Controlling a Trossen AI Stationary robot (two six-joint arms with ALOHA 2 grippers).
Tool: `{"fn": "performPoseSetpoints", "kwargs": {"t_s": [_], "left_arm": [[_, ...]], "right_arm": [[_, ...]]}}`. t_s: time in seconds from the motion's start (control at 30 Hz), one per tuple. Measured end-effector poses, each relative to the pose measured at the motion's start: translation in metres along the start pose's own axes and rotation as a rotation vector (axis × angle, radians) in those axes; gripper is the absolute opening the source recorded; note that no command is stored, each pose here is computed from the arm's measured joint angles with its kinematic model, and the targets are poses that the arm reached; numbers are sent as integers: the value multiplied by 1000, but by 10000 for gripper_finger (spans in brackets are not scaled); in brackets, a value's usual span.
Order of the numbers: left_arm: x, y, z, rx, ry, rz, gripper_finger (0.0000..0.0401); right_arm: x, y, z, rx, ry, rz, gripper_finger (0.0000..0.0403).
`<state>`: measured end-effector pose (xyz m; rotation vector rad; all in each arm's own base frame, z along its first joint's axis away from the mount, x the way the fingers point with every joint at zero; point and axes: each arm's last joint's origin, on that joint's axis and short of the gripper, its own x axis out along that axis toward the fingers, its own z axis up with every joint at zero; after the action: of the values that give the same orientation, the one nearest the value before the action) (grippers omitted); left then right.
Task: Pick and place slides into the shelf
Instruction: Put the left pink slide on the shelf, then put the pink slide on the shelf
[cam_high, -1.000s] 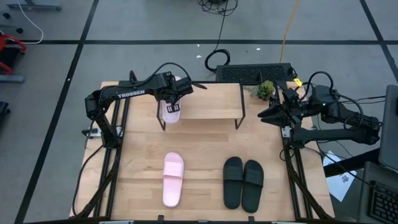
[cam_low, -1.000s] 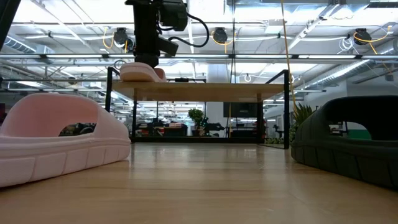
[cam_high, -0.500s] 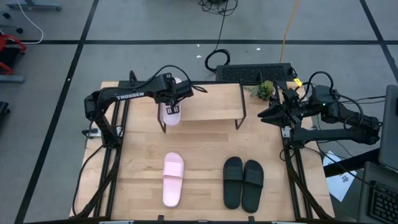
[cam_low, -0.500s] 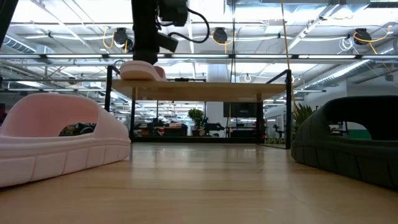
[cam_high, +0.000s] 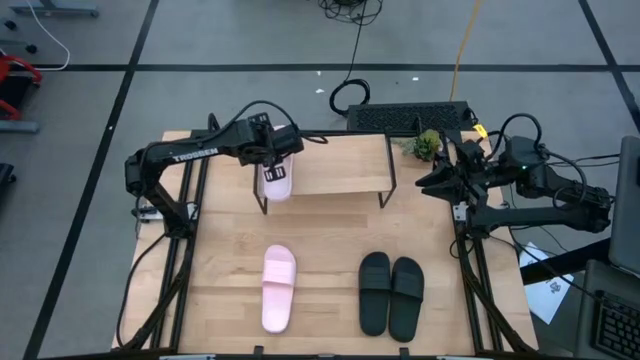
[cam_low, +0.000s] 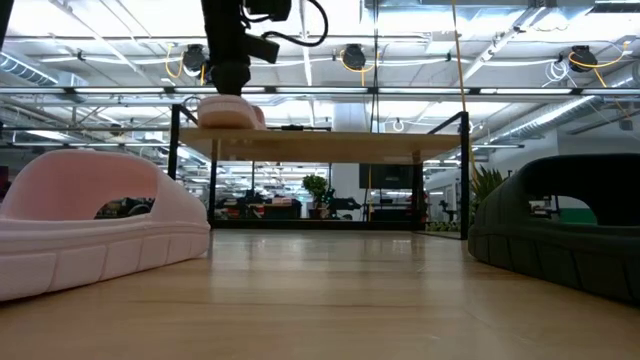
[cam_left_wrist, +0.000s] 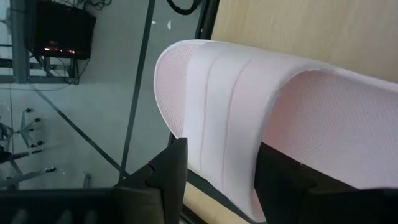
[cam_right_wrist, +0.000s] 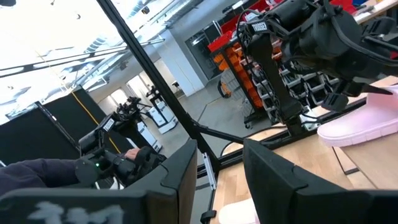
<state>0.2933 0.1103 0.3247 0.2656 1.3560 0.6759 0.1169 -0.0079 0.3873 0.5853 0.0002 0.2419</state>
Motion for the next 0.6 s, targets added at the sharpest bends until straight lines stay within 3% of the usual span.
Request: {"fn": "performPoseSetpoints", "kwargs": {"t_s": [0.6], "left_arm": [[-27, -22, 0, 31, -80, -25, 168]], "right_arm": [[2, -1, 0, 3, 6, -4, 121]]}}
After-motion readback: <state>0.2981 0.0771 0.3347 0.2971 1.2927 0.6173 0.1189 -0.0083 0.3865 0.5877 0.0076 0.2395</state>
